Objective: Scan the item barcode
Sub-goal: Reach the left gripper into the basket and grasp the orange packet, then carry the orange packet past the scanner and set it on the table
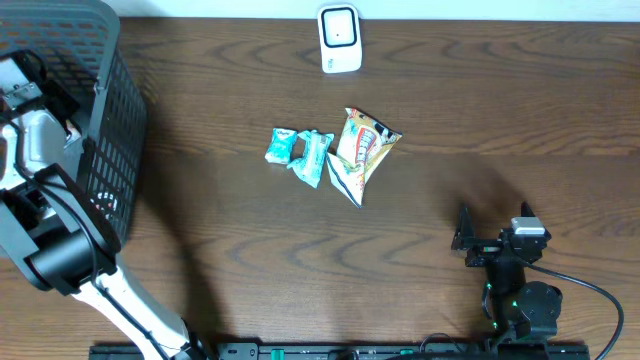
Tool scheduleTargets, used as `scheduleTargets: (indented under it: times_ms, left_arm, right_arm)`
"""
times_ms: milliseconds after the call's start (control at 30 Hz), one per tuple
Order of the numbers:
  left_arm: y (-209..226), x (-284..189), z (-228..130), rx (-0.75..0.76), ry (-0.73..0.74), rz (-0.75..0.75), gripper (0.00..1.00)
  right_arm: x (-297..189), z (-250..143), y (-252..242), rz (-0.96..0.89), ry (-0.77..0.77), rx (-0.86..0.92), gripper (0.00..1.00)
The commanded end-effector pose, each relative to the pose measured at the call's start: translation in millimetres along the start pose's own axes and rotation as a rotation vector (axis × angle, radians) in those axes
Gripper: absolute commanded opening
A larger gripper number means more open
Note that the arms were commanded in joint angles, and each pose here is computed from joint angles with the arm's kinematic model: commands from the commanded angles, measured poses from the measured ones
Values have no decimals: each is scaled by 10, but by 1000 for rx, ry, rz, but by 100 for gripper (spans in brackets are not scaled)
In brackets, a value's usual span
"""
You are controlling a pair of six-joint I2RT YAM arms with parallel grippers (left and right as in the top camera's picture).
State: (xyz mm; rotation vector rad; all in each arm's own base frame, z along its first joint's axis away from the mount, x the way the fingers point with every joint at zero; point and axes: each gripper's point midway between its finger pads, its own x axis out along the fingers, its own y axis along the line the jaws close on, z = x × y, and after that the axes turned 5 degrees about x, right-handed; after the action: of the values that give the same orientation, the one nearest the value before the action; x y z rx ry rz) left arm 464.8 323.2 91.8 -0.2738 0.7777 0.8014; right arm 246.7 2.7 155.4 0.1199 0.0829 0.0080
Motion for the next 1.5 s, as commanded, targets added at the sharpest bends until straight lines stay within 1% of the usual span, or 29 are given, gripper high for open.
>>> scheduleTargets:
  times_ms: [0, 233, 300, 333, 400, 500, 600, 633, 667, 733, 767, 800, 833, 867, 900, 933, 1000, 1100, 1133, 1233, 1300, 1333, 1400, 1467]
  left_arm:
    - [-20, 237, -260, 31, 59, 8, 64]
    - [-33, 450, -519, 49, 115, 15, 63]
    - [-33, 468, -545, 56, 121, 15, 50]
    - [-33, 471, -549, 70, 122, 15, 30]
    - [-32, 466, -544, 70, 121, 15, 8]
    - [-24, 387, -478, 66, 113, 13, 7]
    - [-21, 166, -242, 54, 64, 4, 8]
    - [-7, 8, -89, 36, 32, 0, 7]
    - [1, -81, -9, 20, 14, -4, 7]
    - [48, -480, 296, -69, -55, -18, 7]
    - [51, -571, 355, -89, -68, -27, 7]
    - [21, -793, 490, -115, -99, -71, 7]
    - [-58, -1037, 614, -126, -126, -146, 7]
    - [-88, -1120, 654, -127, -136, -174, 7]
    - [-253, -1490, 793, -122, -170, -315, 7]
    - [-323, -1638, 840, -117, -184, -373, 7]
    - [-605, -2346, 993, -85, -245, -633, 7]
    - [-726, -3076, 1090, -130, -297, -798, 7]
    - [-740, -3176, 1099, -136, -306, -814, 8]
    - [-947, -3801, 1064, -81, -376, -915, 7]
    - [-1123, -4043, 980, -44, -384, -973, 8]
    - [-1336, -4227, 862, 15, -385, -1028, 8]
    - [-1663, -4385, 581, 134, -350, -1092, 7]
    - [-1914, -4382, 121, 271, -235, -1108, 7]
  right_arm:
    - [-1, -9, -4, -2, 2, -15, 99]
    - [-1, -10, -3, -1, 2, -15, 99]
    - [-1, -9, -4, -2, 2, -15, 99]
    - [-1, -9, -4, -2, 2, -15, 99]
    - [-1, -10, -3, -1, 2, -15, 99]
    - [-1, -10, -4, -2, 2, -15, 99]
    - [-1, -9, -3, -1, 2, -15, 99]
    - [-1, -9, -4, -2, 2, -15, 99]
    - [-1, -10, -3, -1, 2, -15, 99]
    - [-1, -10, -3, -1, 2, -15, 99]
    - [-1, -9, -4, -2, 2, -15, 99]
    - [-1, -9, -4, -2, 2, -15, 99]
    - [-1, -9, -3, -1, 2, -15, 99]
    - [-1, -9, -3, -1, 2, -15, 99]
    - [-1, -9, -4, -2, 2, -15, 99]
    - [-1, -9, -4, -2, 2, -15, 99]
    - [-1, -9, -3, -1, 2, -15, 99]
    - [-1, -9, -3, -1, 2, -15, 99]
    - [-1, -10, -3, -1, 2, -15, 99]
    - [-1, -10, -4, -2, 2, -15, 99]
    - [-1, -9, -4, -2, 2, -15, 99]
    - [-1, -9, -4, -2, 2, -15, 99]
    - [-1, -9, -3, -1, 2, -15, 99]
    - [-1, -10, -3, -1, 2, -15, 99]
